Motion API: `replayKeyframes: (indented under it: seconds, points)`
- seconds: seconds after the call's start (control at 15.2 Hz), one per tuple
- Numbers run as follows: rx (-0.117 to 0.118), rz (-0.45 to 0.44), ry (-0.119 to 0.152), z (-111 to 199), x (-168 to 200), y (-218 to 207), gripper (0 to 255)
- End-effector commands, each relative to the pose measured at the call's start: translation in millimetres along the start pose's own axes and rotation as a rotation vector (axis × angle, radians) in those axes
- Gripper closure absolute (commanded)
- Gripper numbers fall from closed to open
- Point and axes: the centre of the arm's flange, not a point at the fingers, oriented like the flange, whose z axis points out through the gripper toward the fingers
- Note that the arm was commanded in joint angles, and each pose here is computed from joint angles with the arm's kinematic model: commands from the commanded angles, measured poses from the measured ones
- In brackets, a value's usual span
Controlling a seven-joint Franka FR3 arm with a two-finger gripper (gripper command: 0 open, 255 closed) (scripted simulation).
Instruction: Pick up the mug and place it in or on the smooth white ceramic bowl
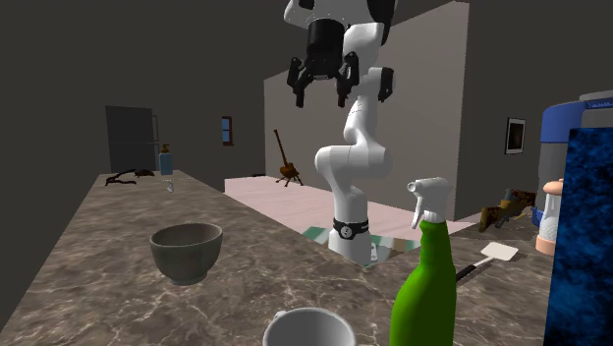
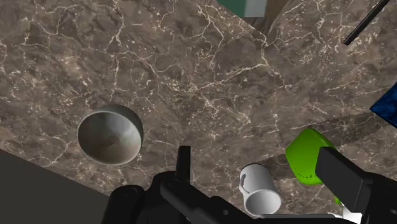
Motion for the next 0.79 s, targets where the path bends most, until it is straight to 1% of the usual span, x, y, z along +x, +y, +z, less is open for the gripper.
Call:
replayKeyframes:
  seconds: [0.0,0.73]
  points:
    - [0.000,0.000,0.000,0,0,0,0]
    - [-0.012,0.014,-0.013,88,101,-62,0]
